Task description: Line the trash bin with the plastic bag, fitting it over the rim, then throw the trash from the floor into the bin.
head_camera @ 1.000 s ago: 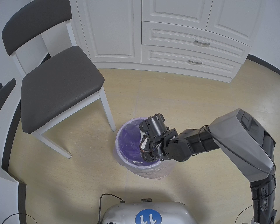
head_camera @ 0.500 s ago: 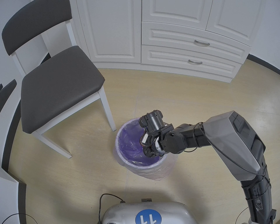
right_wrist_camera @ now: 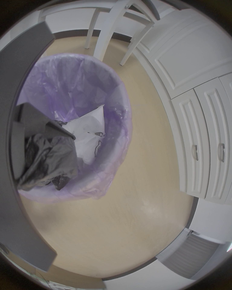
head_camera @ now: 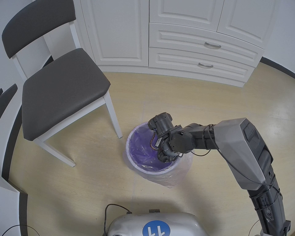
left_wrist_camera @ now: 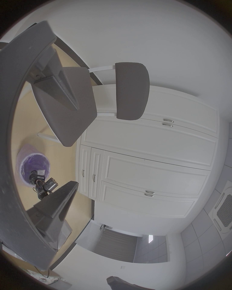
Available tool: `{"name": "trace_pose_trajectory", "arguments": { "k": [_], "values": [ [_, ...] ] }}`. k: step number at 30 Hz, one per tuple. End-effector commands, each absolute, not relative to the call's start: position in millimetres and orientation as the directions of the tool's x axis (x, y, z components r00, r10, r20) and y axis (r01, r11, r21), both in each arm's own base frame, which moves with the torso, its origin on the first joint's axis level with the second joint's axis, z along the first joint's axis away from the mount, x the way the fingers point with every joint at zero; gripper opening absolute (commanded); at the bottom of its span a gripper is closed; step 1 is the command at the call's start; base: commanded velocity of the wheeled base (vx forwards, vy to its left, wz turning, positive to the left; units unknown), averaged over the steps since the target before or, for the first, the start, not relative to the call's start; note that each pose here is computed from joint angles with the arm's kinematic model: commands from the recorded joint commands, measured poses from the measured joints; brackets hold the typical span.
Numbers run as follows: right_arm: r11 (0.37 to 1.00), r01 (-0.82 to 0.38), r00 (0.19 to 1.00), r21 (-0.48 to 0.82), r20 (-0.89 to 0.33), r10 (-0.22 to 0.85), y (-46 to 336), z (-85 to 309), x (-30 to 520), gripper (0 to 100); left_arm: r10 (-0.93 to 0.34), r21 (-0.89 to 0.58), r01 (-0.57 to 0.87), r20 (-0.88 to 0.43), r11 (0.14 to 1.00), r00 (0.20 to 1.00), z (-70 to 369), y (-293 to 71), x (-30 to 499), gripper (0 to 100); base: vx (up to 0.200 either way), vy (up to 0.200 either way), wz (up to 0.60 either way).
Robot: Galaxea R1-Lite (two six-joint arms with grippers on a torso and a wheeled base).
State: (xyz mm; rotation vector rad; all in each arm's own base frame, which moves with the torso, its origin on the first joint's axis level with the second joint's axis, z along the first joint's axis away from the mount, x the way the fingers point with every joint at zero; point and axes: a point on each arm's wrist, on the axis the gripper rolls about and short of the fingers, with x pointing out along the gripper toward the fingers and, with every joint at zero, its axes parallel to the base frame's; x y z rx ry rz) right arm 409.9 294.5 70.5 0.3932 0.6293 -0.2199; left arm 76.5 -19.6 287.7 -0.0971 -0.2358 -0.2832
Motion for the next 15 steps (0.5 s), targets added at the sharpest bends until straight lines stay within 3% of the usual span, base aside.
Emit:
{"name": "trace_pose_trajectory", "arguments": {
  "k": [1,7,15],
  "values": [
    [0.901,0.289,0.78,0.323,-0.625,-0.026,315,61,398,0,-0.266,-0.055,0.286,0.241,0.956,0.933,287,-20,77,100,0.0,0.0,0.0],
    [0.876,0.284,0.766,0.39,-0.642,0.037,324,55,393,0,-0.268,-0.029,0.282,0.231,0.959,0.935,284,-20,78,100,0.0,0.0,0.0],
    [0.849,0.273,0.791,0.451,-0.607,0.068,333,19,404,0,-0.268,-0.029,0.282,0.231,0.959,0.935,284,-20,78,100,0.0,0.0,0.0]
  ]
}}
